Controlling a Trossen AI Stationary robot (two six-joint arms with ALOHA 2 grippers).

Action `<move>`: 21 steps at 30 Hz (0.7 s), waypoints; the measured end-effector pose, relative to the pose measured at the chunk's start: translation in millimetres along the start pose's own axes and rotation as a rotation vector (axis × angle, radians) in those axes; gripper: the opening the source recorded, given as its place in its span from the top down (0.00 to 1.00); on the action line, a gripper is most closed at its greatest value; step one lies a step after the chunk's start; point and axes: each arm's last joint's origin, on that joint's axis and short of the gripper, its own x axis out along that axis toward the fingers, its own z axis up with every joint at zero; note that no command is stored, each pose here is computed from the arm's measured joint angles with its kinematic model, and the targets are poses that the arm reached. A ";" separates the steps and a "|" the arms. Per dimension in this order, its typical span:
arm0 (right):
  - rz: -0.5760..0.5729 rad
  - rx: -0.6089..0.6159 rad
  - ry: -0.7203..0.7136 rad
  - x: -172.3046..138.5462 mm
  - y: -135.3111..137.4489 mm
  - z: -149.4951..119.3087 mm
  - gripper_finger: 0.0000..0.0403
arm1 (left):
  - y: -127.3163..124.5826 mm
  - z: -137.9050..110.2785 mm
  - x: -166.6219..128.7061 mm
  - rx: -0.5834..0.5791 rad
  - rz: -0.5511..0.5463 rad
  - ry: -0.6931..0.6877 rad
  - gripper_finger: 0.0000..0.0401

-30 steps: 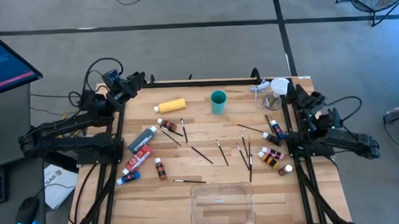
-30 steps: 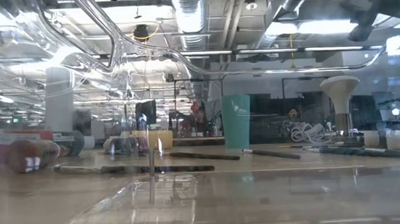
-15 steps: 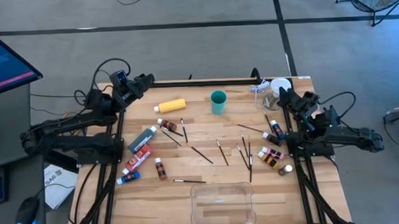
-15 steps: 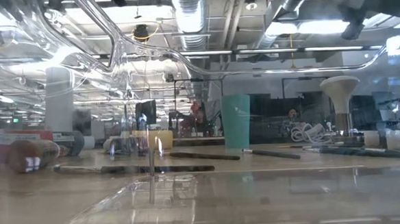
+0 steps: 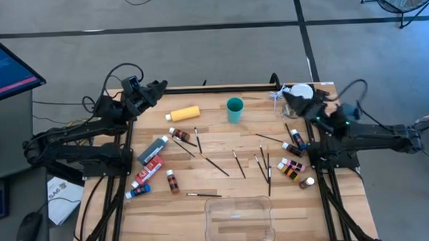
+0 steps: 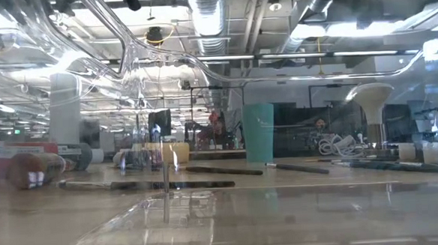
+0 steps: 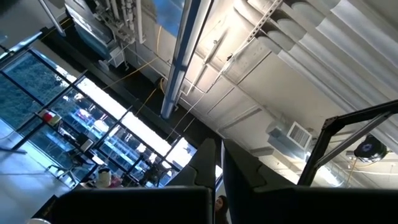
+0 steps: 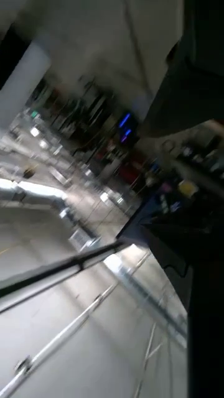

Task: Pick & Place Paint Supplies
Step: Put the black paint bottle into the transparent bin

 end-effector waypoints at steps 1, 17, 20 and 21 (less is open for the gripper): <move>-0.042 -0.003 0.038 4.5 1.3 -1.3 0.42 | 0.0 0.0 0.0 0.000 0.000 0.000 1.00; -0.093 0.050 -0.071 55.5 12.4 7.9 0.42 | -2.8 -3.4 0.4 -0.014 -0.014 0.015 1.00; -0.070 0.055 -0.117 58.7 12.4 11.9 0.42 | -5.3 -6.4 0.8 -0.027 -0.026 0.027 1.00; -0.060 0.059 -0.130 59.8 12.7 13.0 0.42 | -6.3 -7.5 0.9 -0.032 -0.030 0.031 1.00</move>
